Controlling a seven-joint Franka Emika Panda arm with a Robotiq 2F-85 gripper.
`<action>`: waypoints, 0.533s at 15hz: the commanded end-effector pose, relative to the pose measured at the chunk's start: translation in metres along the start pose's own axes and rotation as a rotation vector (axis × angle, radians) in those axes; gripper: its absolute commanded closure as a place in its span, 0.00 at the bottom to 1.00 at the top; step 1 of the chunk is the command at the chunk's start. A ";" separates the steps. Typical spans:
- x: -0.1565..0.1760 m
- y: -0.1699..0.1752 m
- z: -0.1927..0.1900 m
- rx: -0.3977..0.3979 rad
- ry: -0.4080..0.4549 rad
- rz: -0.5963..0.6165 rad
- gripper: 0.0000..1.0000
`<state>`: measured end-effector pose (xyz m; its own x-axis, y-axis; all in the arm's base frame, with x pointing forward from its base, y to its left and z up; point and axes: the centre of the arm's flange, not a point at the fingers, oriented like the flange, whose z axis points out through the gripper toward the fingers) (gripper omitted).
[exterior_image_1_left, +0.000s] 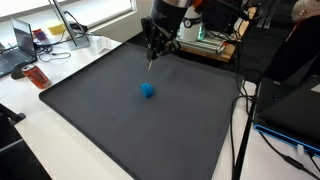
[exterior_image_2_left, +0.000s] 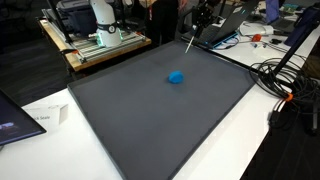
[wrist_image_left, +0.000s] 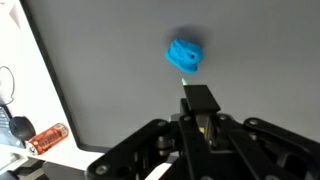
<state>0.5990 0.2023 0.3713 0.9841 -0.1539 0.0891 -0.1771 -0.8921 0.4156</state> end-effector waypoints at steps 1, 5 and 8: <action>0.012 -0.037 -0.004 -0.137 0.024 0.022 0.97; 0.016 -0.073 -0.002 -0.253 0.047 0.007 0.97; 0.021 -0.099 0.002 -0.331 0.062 -0.016 0.97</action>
<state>0.6100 0.2633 0.3382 0.9863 -0.1159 0.1176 -0.1642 -0.7620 0.6264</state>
